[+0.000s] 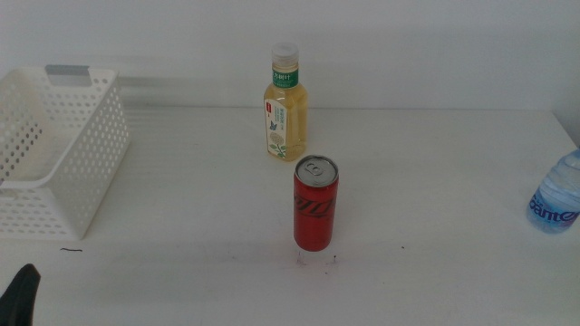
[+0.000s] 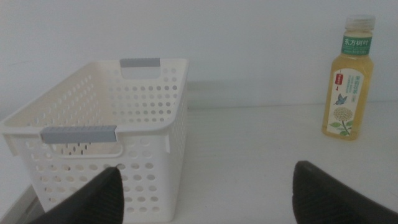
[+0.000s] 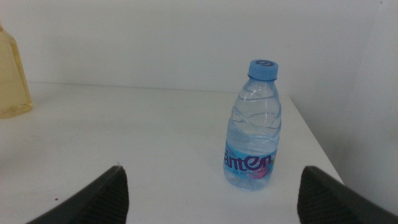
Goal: Use arms to grab the bottles and put them into the dustbin to the left of the table.
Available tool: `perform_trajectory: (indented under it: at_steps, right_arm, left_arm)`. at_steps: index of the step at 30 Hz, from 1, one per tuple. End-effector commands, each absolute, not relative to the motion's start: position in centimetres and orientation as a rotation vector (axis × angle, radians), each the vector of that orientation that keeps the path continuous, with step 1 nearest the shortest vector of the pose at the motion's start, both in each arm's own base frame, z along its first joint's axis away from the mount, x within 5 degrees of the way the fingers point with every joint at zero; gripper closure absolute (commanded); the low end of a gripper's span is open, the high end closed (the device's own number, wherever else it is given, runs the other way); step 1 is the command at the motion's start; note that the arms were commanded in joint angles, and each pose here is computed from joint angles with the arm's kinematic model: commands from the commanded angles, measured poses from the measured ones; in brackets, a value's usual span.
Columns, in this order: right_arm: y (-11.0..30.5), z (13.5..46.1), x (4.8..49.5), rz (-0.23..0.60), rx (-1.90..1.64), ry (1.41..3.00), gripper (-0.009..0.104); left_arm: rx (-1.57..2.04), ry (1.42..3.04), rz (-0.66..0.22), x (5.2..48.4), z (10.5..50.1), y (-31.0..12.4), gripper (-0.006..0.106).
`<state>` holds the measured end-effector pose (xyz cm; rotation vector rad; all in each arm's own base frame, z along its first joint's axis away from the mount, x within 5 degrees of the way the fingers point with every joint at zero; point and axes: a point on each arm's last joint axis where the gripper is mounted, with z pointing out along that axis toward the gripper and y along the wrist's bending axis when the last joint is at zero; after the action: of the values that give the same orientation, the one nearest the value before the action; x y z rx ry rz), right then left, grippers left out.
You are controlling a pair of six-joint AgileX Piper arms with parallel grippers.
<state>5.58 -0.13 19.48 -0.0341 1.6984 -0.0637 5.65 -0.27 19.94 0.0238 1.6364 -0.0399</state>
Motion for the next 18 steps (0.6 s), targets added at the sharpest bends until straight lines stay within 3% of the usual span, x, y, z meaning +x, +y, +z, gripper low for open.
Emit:
perform_trajectory:
  at_steps: [1,6,18]
  right_arm:
    - [-0.1,19.5,5.6,-0.074,-0.048,1.686,0.024]
    - [-0.1,19.5,5.6,-0.074,-0.048,1.686,0.024]
    - [-0.1,19.5,5.6,-0.074,-0.048,1.686,0.024]
  left_arm:
    - [0.018,1.614,-0.047,5.6,20.1,-0.3,0.010]
    - [0.104,1.583,-0.114,6.3,20.7,-0.9,0.010]
    - [0.429,1.588,-0.471,10.7,19.8,-7.5,0.010]
